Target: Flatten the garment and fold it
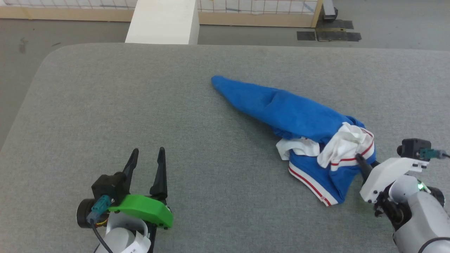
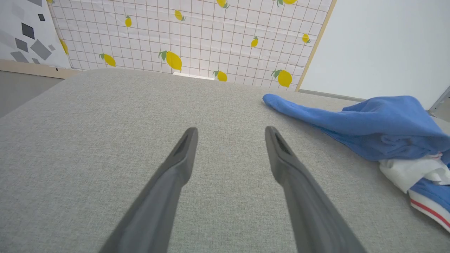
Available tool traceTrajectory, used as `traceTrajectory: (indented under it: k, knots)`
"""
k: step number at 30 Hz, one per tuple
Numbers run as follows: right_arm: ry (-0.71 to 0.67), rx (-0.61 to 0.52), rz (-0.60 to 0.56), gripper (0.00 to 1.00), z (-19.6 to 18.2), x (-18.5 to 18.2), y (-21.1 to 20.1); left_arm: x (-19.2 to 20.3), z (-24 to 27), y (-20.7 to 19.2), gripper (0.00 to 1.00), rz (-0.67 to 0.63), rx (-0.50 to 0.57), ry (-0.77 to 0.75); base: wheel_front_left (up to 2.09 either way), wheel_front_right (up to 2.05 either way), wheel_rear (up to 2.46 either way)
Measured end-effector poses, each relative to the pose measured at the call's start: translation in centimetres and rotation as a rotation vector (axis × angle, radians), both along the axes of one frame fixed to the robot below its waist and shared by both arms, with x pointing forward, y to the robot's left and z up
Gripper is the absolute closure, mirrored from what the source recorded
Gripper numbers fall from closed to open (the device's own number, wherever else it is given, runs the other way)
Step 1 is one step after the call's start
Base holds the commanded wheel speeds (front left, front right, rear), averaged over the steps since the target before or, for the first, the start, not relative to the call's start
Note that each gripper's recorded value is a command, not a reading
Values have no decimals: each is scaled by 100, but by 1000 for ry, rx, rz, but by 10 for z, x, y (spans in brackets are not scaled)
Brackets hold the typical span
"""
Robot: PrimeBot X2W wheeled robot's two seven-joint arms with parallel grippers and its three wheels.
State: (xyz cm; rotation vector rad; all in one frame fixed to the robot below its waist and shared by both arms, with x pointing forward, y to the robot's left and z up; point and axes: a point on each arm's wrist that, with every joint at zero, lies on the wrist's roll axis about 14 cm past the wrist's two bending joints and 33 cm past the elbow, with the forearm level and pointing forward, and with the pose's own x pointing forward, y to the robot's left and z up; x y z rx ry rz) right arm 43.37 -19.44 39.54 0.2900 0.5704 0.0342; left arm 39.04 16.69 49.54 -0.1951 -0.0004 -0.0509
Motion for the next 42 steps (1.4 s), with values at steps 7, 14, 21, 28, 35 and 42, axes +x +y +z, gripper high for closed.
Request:
traceTrajectory:
  k: [7,14,21,28,35,42]
  knots:
    - [-172,-44,-36,0,32,0,-11,0,6,-4,0,-14,1,-17,0,0,0]
    - [-213,-108,85,0,69,-5,11,-3,17,-8,0,-27,6,-47,0,0,0]
    - [-72,-229,361,0,76,-20,56,-8,22,-6,0,-24,10,-59,0,0,0]
    - [60,-323,522,0,61,-26,72,-13,18,2,0,-1,6,-46,0,0,0]
    - [133,-374,616,0,41,-23,84,-13,9,6,0,16,4,-17,0,0,0]
    - [220,-389,629,100,14,-25,79,-11,1,8,0,24,3,4,0,0,0]
